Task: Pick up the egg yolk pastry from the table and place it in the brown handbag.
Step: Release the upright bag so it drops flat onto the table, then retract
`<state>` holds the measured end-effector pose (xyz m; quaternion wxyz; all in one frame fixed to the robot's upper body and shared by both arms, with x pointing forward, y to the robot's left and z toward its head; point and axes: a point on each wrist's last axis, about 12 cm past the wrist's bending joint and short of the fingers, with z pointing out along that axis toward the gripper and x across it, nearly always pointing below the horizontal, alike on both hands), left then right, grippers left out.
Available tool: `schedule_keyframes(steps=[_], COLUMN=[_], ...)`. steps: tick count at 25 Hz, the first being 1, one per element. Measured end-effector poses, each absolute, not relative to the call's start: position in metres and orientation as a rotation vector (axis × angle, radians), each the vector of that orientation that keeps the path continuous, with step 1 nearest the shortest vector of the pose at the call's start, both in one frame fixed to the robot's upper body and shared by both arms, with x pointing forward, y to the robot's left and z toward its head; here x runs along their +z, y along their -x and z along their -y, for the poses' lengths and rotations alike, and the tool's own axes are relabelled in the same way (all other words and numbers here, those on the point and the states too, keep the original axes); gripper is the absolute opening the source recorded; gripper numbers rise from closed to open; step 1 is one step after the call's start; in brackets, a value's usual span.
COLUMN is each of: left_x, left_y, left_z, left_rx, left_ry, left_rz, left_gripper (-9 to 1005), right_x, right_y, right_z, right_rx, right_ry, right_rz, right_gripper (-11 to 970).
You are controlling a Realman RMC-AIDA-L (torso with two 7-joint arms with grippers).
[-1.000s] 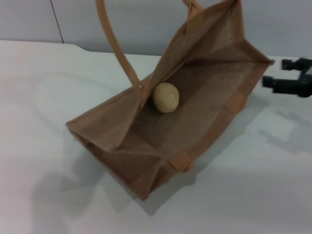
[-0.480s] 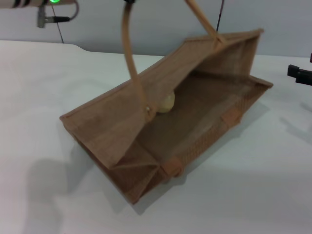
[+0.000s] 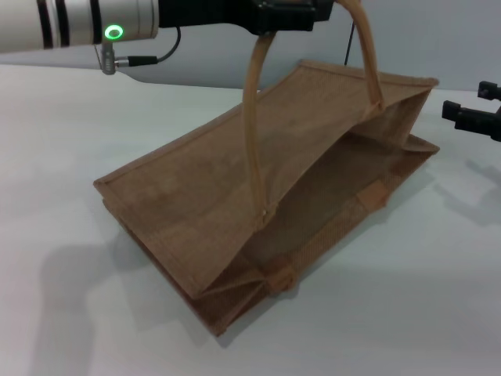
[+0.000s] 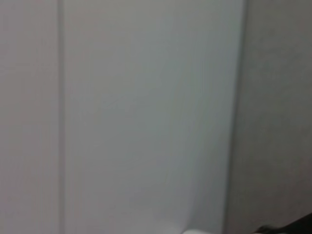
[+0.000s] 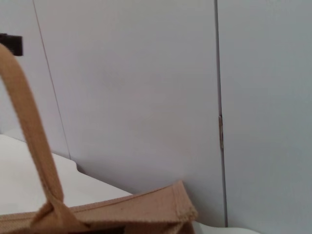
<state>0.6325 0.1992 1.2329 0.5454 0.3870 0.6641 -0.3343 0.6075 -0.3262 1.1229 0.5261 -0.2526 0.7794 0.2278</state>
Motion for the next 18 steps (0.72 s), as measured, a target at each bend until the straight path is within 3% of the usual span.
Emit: schedule_keyframes(steps=[6,12,18], left_x=[1.23,1.227,1.215], left_y=[-0.631,-0.626,-0.629], left_z=[-0.209,-0.212,-0.227], left_rx=[-0.88,-0.898,-0.786], left_ry=[-0.912,-0.947,-0.871], left_rz=[-1.484,-1.437,-1.447], left_gripper=[886,876,856], right_x=[1.123,1.123,1.121], right_y=[-0.609,-0.61,-0.61], right_z=[0.325,0.325,0.321], right_rx=[0.544,0.543,0.532], right_ry=[0.604,0.603,0.634], right_rz=[-1.86,-1.858,-1.827], right_gripper=[894,894,894])
